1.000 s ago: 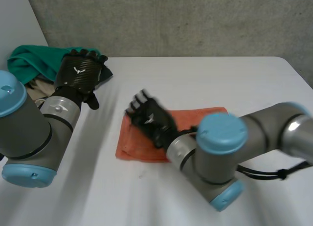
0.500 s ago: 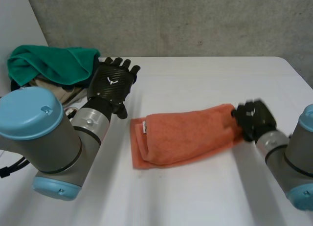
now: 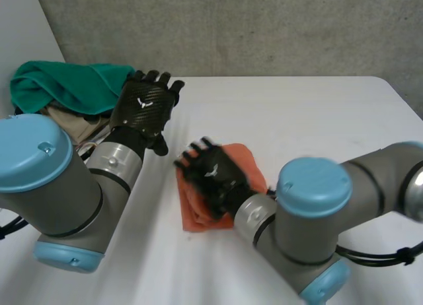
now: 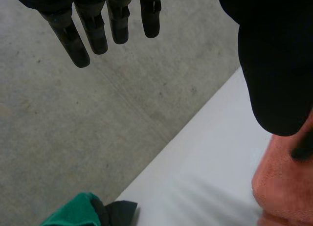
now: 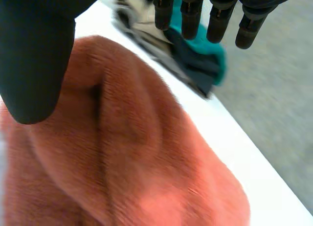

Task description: Fold the laundry.

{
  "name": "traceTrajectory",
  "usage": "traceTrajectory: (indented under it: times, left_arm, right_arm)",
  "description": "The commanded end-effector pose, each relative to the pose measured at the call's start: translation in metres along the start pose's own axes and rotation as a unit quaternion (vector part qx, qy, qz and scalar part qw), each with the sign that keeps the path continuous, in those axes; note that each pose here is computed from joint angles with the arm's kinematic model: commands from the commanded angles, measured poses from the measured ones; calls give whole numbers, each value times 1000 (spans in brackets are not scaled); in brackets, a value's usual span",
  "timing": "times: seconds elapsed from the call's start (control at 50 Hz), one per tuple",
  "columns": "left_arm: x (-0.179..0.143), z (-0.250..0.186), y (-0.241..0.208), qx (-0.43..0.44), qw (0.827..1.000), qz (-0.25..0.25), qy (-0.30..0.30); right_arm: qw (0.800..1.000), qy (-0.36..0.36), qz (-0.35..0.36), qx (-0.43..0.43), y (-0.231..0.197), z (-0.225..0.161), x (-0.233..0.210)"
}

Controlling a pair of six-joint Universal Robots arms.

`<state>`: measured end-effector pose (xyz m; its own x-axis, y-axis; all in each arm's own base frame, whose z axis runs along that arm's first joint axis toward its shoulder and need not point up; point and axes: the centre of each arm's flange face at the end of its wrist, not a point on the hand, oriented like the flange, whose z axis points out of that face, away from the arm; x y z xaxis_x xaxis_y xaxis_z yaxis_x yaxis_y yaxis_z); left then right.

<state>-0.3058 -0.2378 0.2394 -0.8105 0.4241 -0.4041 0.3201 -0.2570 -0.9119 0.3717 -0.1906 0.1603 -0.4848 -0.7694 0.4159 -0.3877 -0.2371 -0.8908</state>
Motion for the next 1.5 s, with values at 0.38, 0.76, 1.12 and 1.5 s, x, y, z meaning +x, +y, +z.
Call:
traceTrajectory:
  times: [0.38, 0.76, 1.12, 1.5]
  left_arm:
    - [91, 9, 32, -125, 988, -67, 62]
    - [79, -16, 81, -235, 968, 40, 76]
    - [45, 14, -11, -65, 992, -6, 105]
    - [63, 6, -73, 52, 924, -105, 363]
  right_arm:
    - [948, 100, 282, -109, 23, -4, 119]
    - [952, 29, 239, -186, 59, 18, 77]
    - [962, 144, 199, -120, 22, -39, 99]
    - [914, 110, 370, -128, 79, -41, 63]
